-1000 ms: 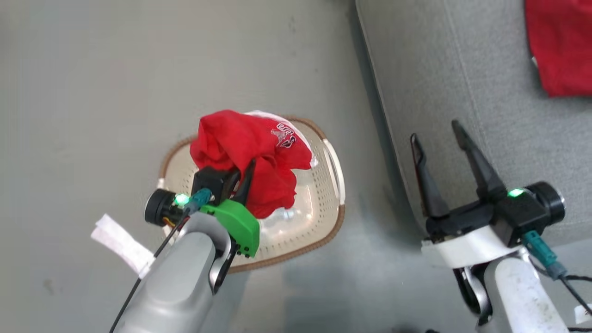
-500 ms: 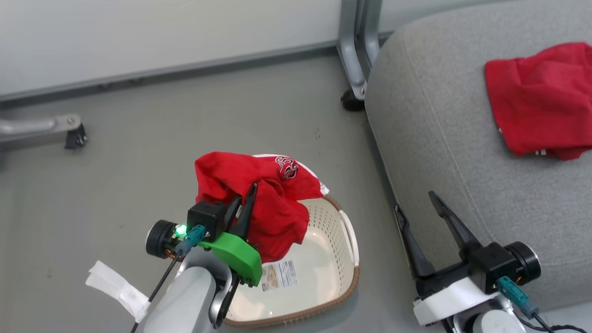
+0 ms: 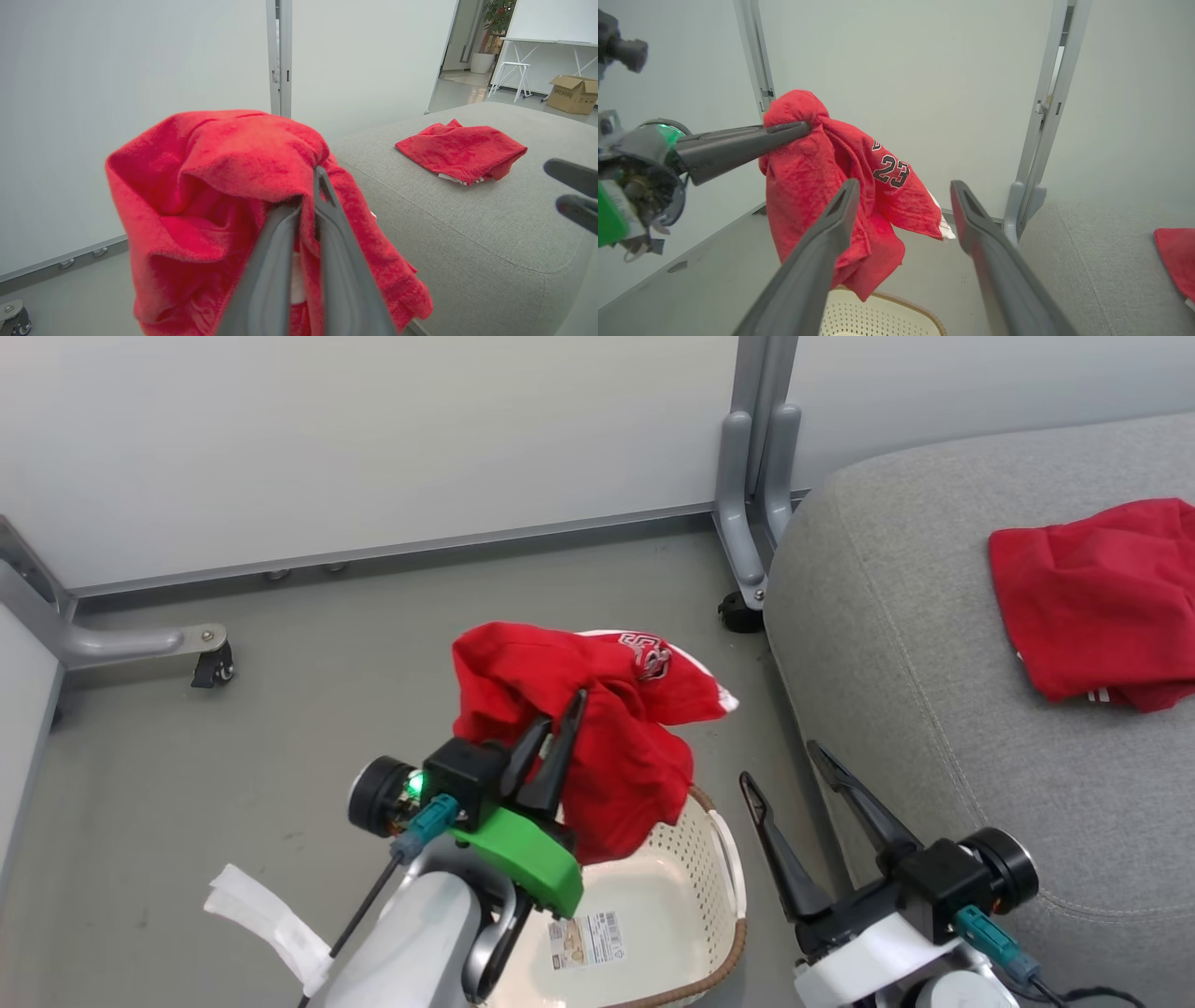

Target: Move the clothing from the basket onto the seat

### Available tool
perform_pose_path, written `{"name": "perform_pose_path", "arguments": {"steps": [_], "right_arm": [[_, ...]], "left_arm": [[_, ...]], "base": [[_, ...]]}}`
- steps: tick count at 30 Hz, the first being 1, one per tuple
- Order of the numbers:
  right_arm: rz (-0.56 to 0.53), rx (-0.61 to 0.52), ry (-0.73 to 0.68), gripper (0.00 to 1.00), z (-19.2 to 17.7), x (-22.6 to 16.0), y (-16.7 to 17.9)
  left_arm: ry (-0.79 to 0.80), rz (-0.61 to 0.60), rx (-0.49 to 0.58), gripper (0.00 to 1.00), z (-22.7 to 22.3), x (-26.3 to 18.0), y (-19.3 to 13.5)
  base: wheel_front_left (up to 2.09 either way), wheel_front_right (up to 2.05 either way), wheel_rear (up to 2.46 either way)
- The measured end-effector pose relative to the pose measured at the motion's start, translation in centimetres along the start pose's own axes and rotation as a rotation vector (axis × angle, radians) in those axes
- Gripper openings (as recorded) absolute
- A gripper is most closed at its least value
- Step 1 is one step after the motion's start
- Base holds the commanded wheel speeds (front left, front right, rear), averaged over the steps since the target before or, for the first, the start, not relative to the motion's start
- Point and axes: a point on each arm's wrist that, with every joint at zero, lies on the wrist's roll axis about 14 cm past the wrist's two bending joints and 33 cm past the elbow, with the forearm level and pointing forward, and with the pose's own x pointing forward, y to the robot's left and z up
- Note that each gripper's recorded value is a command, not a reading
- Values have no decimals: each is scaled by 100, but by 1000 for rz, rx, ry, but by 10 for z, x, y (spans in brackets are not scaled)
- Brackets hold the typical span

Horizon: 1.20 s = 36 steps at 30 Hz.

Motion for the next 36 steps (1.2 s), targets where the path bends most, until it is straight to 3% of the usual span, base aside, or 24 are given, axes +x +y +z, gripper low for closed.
{"name": "perform_pose_path", "arguments": {"steps": [16,17,18,20,35,36], "right_arm": [[90,-1,38,100,-14,13,21],[91,-1,43,85,-15,12,21],[92,-1,46,41,-16,12,21],[92,-2,48,0,-17,11,21],[84,0,38,0,-14,12,17],[81,5,39,0,-14,13,17]], "left_arm": [[-119,-247,-41,0,44,7,-76],[-119,-254,-40,0,45,7,-79],[-120,-261,-40,0,46,8,-81],[-123,-270,-40,0,48,8,-84],[-62,-271,-57,2,33,11,-79],[-51,-269,-55,31,30,11,-79]], "base": [[0,0,0],[0,0,0],[0,0,0],[0,0,0],[0,0,0],[0,0,0]]}}
